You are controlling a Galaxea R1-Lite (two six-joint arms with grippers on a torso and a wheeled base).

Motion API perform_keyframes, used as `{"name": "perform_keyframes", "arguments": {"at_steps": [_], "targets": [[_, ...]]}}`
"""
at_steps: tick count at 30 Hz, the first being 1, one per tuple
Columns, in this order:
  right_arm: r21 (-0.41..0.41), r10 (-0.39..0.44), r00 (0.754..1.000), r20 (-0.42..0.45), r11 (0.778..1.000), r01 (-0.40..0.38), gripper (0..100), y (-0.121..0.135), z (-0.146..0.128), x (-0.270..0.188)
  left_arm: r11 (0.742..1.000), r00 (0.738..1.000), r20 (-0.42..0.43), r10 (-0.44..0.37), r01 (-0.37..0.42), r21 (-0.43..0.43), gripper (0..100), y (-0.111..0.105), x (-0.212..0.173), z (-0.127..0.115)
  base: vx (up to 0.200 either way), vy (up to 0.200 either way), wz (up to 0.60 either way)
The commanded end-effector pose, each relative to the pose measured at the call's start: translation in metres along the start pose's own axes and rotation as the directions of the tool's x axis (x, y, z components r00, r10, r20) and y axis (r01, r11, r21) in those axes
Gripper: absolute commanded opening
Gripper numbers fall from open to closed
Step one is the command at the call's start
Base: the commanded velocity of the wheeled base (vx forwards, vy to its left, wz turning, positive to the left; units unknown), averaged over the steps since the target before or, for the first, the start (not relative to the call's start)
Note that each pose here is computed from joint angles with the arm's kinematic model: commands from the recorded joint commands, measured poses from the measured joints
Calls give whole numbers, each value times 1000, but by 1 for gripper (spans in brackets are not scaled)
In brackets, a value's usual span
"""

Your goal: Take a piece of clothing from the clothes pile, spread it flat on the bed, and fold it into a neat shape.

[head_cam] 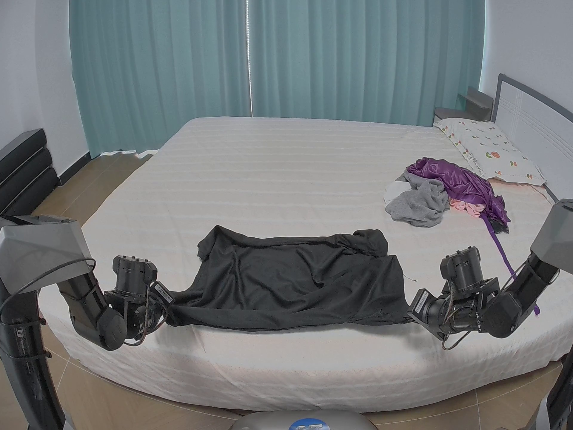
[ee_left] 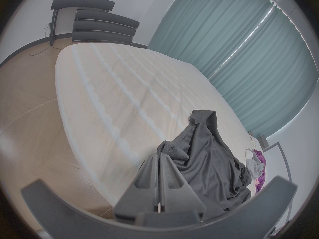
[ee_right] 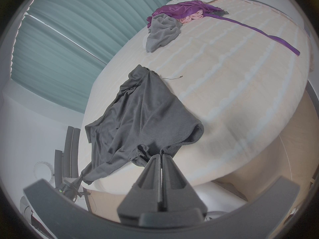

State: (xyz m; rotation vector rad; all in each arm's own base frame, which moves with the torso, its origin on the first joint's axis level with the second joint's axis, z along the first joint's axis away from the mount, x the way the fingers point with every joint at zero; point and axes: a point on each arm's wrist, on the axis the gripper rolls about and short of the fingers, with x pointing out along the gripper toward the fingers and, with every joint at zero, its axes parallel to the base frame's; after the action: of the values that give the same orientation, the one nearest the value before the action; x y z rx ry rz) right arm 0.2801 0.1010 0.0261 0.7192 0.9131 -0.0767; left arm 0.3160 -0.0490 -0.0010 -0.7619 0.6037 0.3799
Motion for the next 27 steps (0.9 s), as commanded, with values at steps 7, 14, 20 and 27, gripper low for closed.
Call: {"name": "perform_keyframes", "arguments": {"at_steps": [7,14,20,27], "targets": [[-10,44,999,-14,999,-44,0,-5,-8,-47,995,1000,-13,14,-13,99,0,6,-13,-1,0,0,0],[-25,33,998,-46,999,-34,0,-11,-17,-54,988,999,-20,25,-22,153,0,10,-17,-3,0,0,0],[-57,15,997,-79,998,-20,0,-16,-28,-57,979,999,-39,35,-27,202,0,14,-22,-9,0,0,0],[-76,-19,994,-110,997,11,0,-21,-33,-49,970,997,-56,52,-37,242,0,18,-24,-14,0,0,0]]}}
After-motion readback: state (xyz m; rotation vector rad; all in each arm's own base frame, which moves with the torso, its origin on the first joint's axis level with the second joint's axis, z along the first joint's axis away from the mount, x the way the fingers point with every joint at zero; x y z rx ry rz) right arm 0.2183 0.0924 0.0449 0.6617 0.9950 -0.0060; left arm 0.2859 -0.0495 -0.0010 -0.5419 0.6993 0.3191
